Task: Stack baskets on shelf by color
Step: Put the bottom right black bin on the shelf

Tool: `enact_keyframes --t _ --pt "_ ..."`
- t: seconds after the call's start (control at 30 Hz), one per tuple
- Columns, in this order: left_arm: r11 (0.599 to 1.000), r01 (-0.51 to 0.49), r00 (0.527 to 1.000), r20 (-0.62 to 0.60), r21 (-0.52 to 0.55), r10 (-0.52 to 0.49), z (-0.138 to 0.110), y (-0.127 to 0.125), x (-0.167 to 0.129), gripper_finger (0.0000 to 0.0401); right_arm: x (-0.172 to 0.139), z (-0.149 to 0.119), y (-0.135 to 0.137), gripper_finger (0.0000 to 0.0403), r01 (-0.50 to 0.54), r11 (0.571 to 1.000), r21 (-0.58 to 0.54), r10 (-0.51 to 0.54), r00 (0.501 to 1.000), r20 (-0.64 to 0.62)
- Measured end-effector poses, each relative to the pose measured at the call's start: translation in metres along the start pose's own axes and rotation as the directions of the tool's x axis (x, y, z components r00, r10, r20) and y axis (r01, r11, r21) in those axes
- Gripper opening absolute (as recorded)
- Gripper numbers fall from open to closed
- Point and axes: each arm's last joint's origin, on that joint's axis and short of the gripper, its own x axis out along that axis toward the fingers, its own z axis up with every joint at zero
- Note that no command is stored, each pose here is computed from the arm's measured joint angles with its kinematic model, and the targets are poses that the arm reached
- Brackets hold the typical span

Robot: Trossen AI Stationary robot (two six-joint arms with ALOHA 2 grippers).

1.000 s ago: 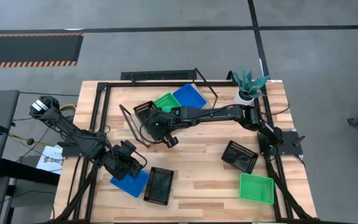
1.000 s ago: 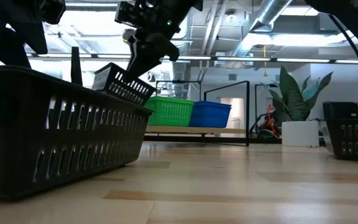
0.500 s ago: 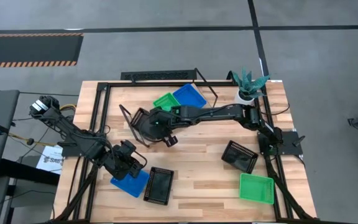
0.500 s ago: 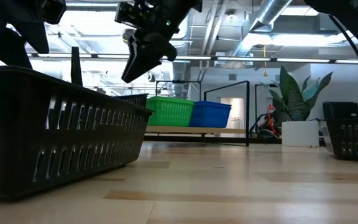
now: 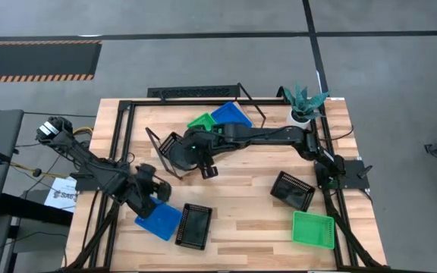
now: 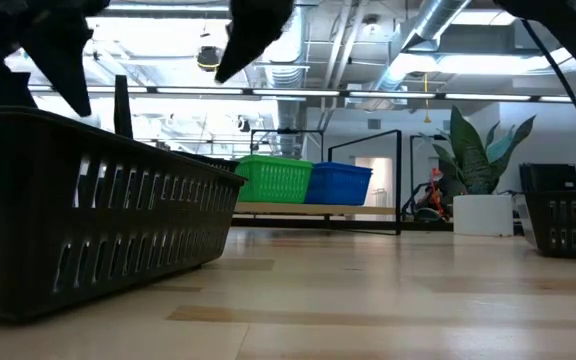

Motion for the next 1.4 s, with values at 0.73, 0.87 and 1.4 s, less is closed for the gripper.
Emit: enact_keyframes --t 0.73,0.87,1.4 --pt "0.936 0.349 0.858 0.387 0.042 -0.337 0.009 0.100 0.014 0.0000 -0.150 -0.007 0.014 0.0129 -0.020 0.981 0.192 -0.015 0.984 0.180" --pt "0.932 0.362 0.861 0.386 -0.012 -0.330 0.007 0.118 0.040 0.0000 -0.149 -0.006 0.017 0.0118 -0.028 0.980 0.197 -0.008 0.984 0.176" --pt "0.961 0.267 0.859 0.470 -0.070 -0.205 0.017 0.117 0.064 0.0000 -0.143 -0.006 0.019 0.0116 -0.030 0.979 0.202 -0.001 0.988 0.154"
